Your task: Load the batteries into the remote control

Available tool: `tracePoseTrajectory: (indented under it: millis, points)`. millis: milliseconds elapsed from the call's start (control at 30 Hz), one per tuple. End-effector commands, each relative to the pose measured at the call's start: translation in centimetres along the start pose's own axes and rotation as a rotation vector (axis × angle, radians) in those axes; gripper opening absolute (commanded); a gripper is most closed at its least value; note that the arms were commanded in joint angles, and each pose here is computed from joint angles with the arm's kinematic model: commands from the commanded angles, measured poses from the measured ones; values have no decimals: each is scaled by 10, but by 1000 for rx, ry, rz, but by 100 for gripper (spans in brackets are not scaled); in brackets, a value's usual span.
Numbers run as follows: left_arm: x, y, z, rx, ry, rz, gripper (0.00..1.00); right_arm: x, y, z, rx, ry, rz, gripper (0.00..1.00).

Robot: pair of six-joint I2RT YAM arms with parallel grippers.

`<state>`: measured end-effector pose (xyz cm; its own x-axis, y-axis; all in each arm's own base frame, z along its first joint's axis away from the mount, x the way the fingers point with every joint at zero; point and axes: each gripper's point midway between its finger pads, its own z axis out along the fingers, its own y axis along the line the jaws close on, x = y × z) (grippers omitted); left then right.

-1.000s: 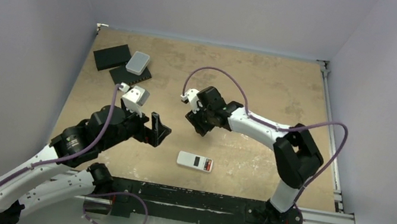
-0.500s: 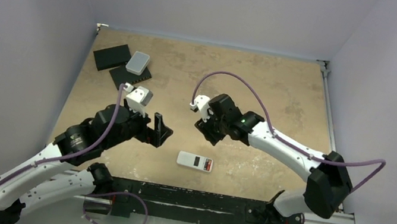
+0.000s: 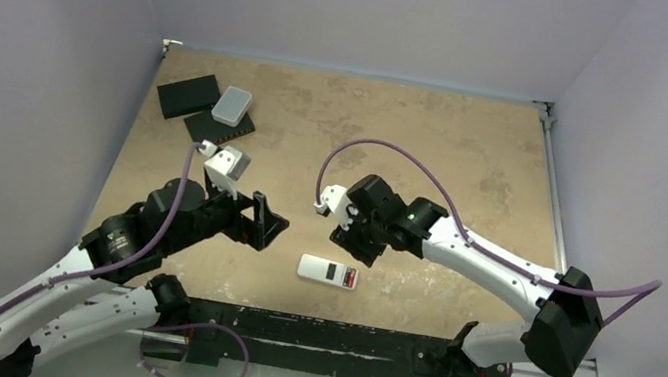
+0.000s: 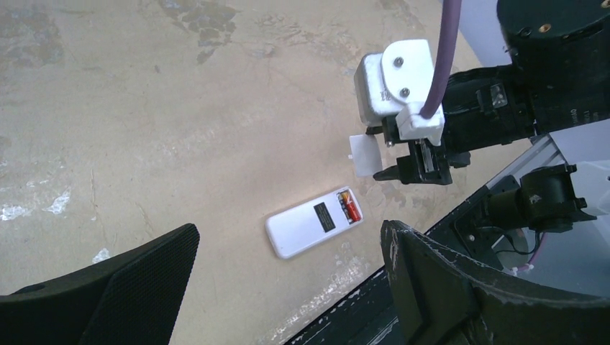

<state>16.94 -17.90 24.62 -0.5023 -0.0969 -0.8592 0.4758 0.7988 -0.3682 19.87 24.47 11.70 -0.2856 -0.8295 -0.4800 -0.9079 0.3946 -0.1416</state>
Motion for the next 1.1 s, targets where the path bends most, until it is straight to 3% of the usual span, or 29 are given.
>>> tracePoseTrajectory:
  millis: [0,367,1067]
  points:
    - [-6,-6,-1,44,-34,20,99,23,13,-5,-33,72,-76,35]
    - [-8,-10,-5,71,-46,23,99,35,41,3,-116,164,-245,35]
    - [-10,-9,-7,64,-56,22,99,32,47,42,-135,247,-312,35]
